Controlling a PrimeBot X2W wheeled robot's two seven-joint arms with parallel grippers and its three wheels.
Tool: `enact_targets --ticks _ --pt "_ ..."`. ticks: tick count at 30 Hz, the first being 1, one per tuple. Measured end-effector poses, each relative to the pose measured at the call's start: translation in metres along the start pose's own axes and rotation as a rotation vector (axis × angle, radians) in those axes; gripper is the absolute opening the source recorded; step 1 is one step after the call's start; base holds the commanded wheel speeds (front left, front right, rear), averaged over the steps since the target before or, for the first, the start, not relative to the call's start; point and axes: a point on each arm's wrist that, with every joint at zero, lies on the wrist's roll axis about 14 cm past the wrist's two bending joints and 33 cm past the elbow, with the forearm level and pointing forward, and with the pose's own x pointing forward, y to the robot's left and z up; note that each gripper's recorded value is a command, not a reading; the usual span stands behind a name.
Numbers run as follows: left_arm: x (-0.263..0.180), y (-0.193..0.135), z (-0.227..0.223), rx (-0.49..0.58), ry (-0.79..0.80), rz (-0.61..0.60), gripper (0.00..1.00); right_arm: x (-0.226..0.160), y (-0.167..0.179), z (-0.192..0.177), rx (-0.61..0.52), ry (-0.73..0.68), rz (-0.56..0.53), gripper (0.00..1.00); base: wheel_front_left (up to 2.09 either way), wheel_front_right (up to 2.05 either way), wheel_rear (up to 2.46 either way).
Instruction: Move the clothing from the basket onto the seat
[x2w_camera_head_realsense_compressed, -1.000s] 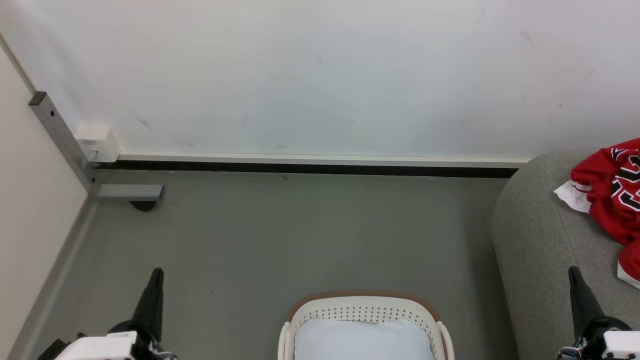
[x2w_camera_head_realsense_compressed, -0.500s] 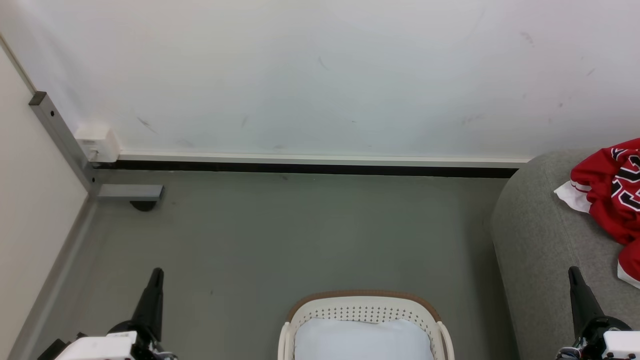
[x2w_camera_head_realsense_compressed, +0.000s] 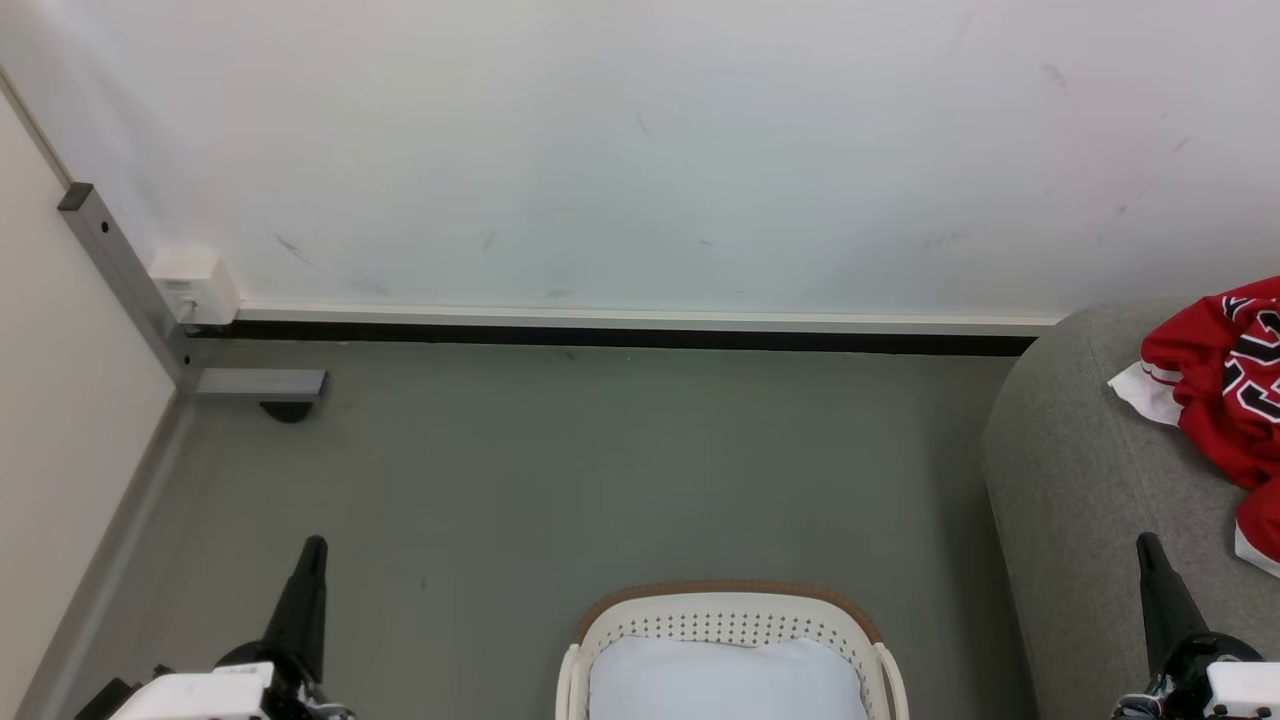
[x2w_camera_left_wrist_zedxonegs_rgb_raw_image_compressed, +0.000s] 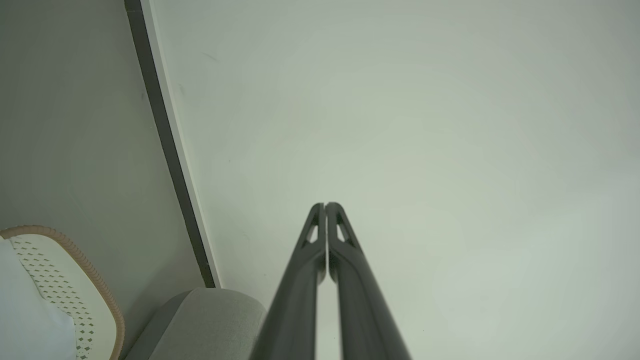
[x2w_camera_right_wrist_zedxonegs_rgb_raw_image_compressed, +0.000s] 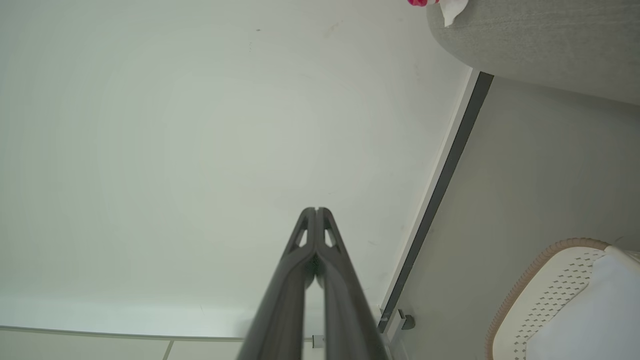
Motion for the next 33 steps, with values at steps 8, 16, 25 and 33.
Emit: enact_targets --ticks 8,16,25,33 --pt "0.0 0.0 0.0 0.0 0.0 0.0 0.0 0.0 0.0 0.0 0.0 0.0 0.0 0.0 0.0 0.0 0.0" --pt "0.0 0.0 0.0 0.0 0.0 0.0 0.0 0.0 0.0 0.0 0.0 0.0 0.0 0.0 0.0 0.0 0.0" --pt "0.0 -0.0002 0.0 0.0 0.0 -0.001 0.0 0.0 0.0 0.0001 0.0 0.0 0.0 0.0 0.0 0.0 0.0" --pt "0.0 -0.0002 0.0 0.0 0.0 -0.001 0.0 0.0 0.0 0.0001 0.0 0.0 0.0 0.0 0.0 0.0 0.0"
